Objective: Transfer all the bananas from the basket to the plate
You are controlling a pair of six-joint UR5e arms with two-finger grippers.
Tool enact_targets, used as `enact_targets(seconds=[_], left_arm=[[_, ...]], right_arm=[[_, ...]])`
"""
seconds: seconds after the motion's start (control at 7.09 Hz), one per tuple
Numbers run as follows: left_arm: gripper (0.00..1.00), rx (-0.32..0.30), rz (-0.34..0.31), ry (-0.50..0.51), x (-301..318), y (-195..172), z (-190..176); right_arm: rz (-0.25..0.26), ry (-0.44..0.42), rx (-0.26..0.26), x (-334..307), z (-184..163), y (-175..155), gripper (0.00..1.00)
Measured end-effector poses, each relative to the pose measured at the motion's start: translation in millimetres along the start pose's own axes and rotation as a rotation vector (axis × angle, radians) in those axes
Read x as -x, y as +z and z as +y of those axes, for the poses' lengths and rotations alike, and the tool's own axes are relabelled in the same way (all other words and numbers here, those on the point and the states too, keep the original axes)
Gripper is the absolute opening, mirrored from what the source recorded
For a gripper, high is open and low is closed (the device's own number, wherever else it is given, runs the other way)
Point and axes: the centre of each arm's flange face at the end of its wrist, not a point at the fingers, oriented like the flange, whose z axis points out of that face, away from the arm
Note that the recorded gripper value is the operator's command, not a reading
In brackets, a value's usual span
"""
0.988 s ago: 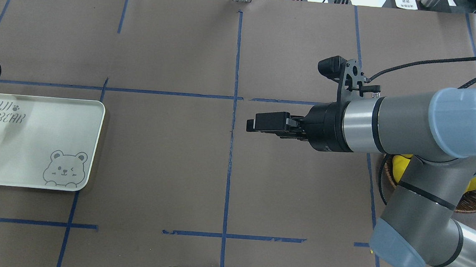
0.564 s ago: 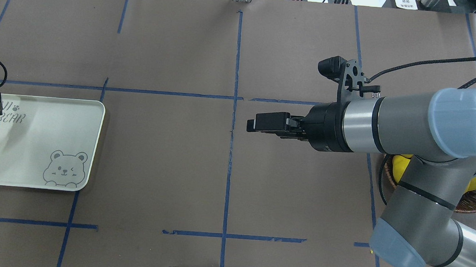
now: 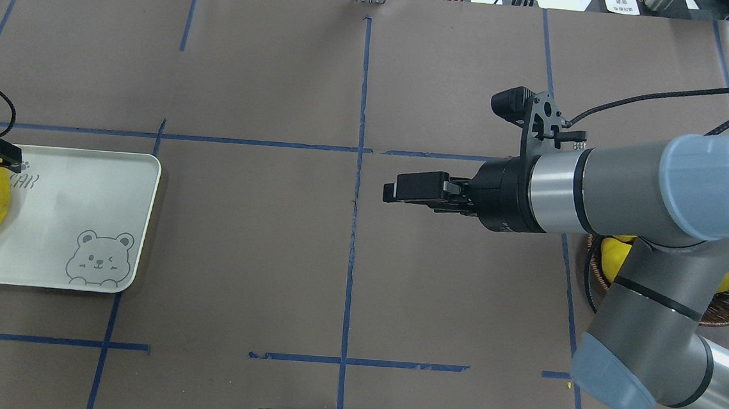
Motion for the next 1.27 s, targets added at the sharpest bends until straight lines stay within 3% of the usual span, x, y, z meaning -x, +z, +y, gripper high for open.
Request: enact_targets(seconds=[0.28, 0.56, 0.71, 0.99, 1.27], left_arm=[[1.00, -0.003, 0.105, 0.044, -40, -43, 7], [1.00, 0.002, 0.222, 0.070, -90, -84, 7], [1.00, 0.003, 0.270, 0.028, -117, -101, 6], [1.00, 0.069, 0.354, -0.009, -190, -114, 23], [1.00, 0.130, 0.403, -0.042, -250, -119, 52]], right_arm=[[0.091, 0.027, -0.004, -56, -22, -28, 1.00], [0.230, 0.018, -0.004, -144, -34, -76, 1.00], [0.296, -0.010, 0.007, -183, -30, -94, 0.99], [0.387, -0.061, 0.045, -236, -13, -119, 0.99], [0.440, -0.046, 0.059, -265, -2, -134, 0.99]])
